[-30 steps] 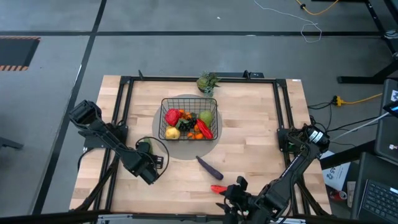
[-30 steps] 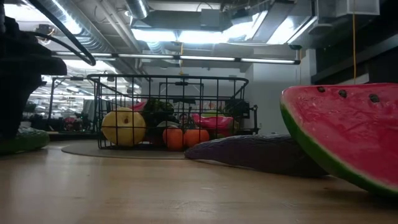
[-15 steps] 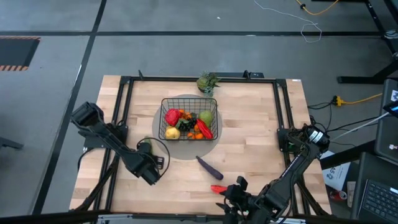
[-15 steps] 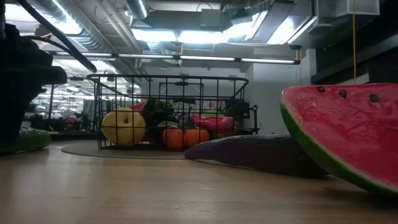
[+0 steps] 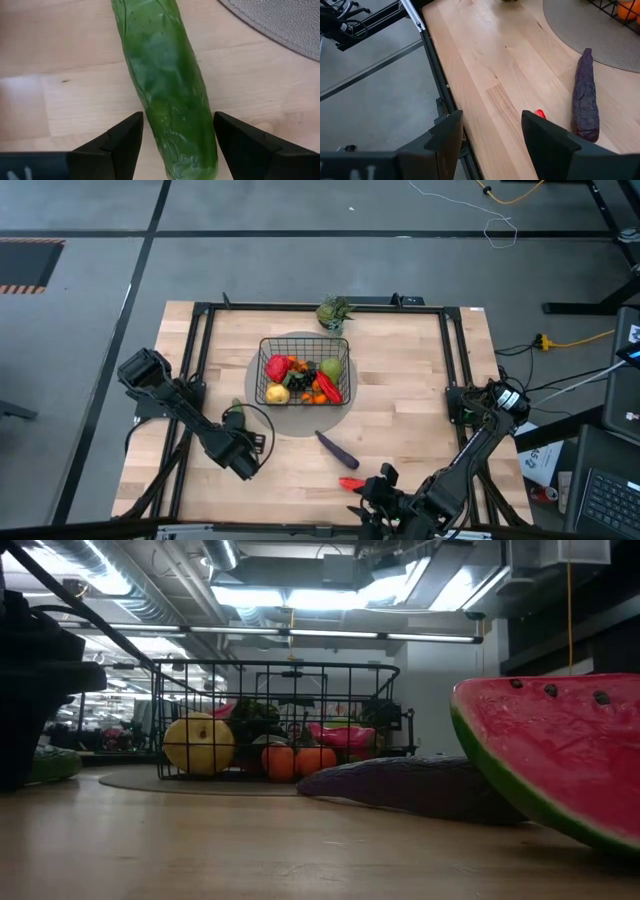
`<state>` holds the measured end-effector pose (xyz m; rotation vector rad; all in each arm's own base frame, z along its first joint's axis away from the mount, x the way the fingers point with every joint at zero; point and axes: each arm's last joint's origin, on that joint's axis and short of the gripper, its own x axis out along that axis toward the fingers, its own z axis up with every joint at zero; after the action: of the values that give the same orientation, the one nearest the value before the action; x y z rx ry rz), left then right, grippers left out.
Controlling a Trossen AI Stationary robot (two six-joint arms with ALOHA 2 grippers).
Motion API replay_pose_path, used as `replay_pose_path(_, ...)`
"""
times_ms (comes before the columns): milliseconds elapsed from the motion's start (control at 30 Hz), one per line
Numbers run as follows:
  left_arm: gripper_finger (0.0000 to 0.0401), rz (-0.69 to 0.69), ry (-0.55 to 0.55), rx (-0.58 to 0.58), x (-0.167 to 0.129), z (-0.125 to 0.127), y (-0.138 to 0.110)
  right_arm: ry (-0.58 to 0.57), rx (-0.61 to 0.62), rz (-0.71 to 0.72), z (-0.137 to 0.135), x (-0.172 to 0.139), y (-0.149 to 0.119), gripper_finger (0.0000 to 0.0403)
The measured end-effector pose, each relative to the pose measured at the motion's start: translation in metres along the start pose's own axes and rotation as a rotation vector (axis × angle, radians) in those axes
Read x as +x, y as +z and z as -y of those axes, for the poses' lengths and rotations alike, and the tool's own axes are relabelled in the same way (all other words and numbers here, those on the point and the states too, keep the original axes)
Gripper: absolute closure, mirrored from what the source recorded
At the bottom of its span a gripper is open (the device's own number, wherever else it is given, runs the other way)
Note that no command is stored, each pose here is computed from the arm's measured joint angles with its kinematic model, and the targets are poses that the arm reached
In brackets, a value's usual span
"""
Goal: Build produce basket
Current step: Put the green cucumber into the black wire basket
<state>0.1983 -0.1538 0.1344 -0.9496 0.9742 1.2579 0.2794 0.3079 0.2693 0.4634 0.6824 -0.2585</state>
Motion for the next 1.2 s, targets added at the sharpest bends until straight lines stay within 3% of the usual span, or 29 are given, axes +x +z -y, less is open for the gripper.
replay_pose_path(200, 0.018, -0.05, -0.053, 0.019, 0.0, 0.006, -0.004, 0.0, 0.001, 0.0, 0.0, 0.0, 0.0, 0.0199)
replay_pose_path(467, 0.0301, -0.075, -0.079, 0.069, -0.001, 0.009, -0.006, 0.0, 0.001, 0.0, 0.0, 0.0, 0.0, 0.0199)
replay_pose_path(833, 0.0304, -0.103, -0.082, 0.073, -0.003, 0.007, -0.008, 0.009, -0.003, -0.025, 0.0, 0.0, -0.001, 0.0199)
replay_pose_path(1200, 0.0305, -0.207, -0.154, 0.086, -0.029, 0.015, -0.021, 0.018, -0.006, -0.049, -0.001, 0.0, -0.002, 0.0199)
